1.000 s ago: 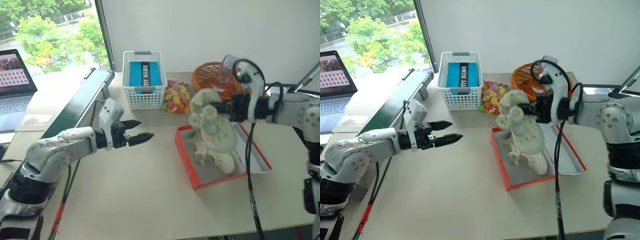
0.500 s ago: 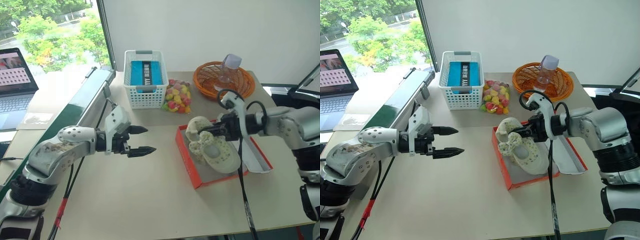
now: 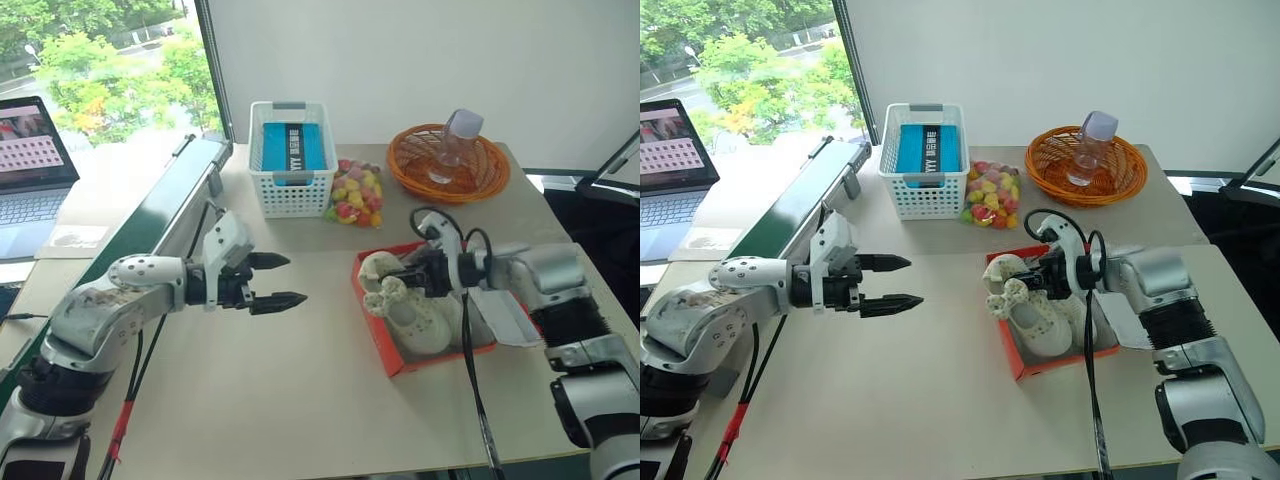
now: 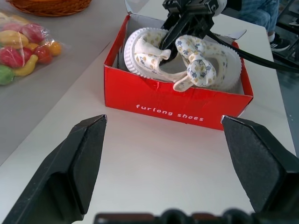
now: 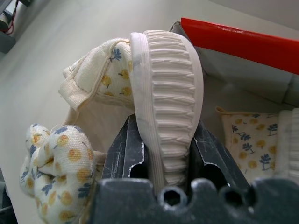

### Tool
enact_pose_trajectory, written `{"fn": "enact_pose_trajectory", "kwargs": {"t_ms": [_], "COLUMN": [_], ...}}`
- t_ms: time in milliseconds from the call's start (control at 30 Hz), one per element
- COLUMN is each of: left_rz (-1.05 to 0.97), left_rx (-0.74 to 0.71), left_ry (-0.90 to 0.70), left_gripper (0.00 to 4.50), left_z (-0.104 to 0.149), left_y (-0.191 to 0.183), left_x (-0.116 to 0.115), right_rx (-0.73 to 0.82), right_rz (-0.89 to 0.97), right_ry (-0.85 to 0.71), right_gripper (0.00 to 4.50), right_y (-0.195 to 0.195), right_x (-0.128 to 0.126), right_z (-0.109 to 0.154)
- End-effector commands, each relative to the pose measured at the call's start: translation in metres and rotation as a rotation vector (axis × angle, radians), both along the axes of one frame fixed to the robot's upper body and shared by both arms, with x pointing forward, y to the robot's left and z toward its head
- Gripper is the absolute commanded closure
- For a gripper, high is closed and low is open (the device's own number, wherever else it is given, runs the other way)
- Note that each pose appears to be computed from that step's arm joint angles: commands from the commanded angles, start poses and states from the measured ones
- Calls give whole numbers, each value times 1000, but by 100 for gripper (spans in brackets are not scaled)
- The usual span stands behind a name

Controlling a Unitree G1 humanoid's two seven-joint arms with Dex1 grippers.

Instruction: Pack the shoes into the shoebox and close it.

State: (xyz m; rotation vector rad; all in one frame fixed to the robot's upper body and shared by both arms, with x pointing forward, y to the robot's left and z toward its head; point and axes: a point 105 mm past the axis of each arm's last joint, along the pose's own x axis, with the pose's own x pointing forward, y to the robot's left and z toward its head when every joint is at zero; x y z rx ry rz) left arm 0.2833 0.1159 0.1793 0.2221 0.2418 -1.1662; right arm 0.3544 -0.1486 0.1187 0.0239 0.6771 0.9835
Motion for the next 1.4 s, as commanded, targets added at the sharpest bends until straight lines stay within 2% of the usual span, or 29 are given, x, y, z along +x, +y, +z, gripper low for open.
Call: {"fn": "enact_pose_trajectory", "kwargs": {"t_ms": [33, 333, 700, 900, 1033, 1200, 1233, 1400], "left_rz": [3, 15, 10, -3, -10, -26, -27, -33], "left_rx": [-4, -8, -5, 1, 1, 2, 2, 3], "left_ry": [-48, -58, -71, -73, -74, -78, -78, -80], "left_gripper": [31, 31, 31, 31, 31, 31, 31, 31], "left_z": [12, 8, 6, 6, 8, 9, 9, 9], "left_y": [2, 0, -4, -7, -9, -12, -12, -13], "left_x": [0, 3, 1, -1, 0, 3, 3, 4], "right_rx": [-115, -259, -600, -768, -907, -1000, -1006, -707], "right_rz": [9, 111, 180, 198, 230, 272, 272, 136], "right_ry": [-12, 50, 30, -46, -148, -268, -282, -198], "right_gripper": [393, 393, 393, 393, 393, 393, 393, 393], "right_y": [-16, -20, -29, -34, -42, -40, -39, -11], "right_x": [1, -23, -44, -42, -35, -26, -24, -28], "right_z": [-19, -55, -108, -116, -114, -108, -107, -103]}}
